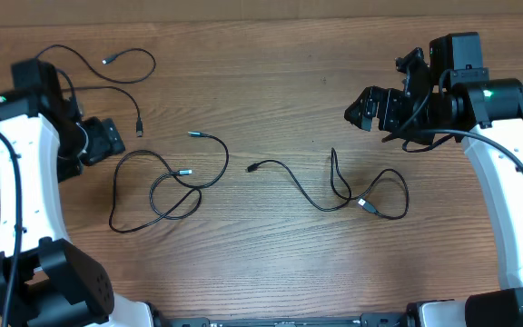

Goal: Untangle cables

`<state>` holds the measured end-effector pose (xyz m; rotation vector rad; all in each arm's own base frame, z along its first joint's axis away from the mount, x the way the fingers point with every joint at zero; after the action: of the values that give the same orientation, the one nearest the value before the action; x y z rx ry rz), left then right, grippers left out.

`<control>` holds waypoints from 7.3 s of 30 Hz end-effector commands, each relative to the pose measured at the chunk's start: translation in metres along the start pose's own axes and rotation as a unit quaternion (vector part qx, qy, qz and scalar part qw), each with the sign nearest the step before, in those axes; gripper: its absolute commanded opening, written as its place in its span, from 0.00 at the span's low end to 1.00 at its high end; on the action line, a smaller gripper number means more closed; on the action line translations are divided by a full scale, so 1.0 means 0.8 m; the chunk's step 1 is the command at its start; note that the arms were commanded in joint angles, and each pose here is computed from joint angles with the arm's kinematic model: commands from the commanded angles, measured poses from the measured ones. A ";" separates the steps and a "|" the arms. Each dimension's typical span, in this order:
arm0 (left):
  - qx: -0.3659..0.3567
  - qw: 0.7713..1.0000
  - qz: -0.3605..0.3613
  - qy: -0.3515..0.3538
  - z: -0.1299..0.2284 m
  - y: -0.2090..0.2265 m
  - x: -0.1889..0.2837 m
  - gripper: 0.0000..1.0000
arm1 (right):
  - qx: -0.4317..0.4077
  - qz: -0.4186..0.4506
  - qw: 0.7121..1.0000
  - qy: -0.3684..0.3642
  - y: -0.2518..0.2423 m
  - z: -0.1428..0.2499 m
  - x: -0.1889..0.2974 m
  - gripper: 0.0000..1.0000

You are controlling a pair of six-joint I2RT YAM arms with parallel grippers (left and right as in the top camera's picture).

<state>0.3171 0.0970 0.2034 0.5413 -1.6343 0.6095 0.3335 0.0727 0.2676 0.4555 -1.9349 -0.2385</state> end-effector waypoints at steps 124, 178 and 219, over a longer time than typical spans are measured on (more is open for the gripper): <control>-0.006 0.999 0.018 -0.034 -0.180 0.109 -0.060 0.04 | 0.000 0.016 1.000 0.006 -0.005 0.003 -0.003 1.00; 0.042 0.969 0.232 -0.068 -0.157 0.098 0.054 0.97 | -0.011 0.017 0.999 0.026 -0.006 0.012 -0.004 0.99; 0.217 0.976 0.023 -0.005 -0.068 0.118 -0.086 0.73 | -0.008 0.006 1.000 0.019 -0.002 0.008 -0.004 0.99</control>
<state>0.3068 0.2032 0.1553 0.7761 -1.6155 0.9782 0.3289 0.0700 0.2632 0.4256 -1.9042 -0.2283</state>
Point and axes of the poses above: each gripper's point midway between its finger pads, its own x axis back along the fingers, its own y axis along the line the jaws close on, z = x × y, the point moved 5 cm from there along x, back along the fingers, and after that the axes turned 13 degrees about x, right-handed, at the moved point
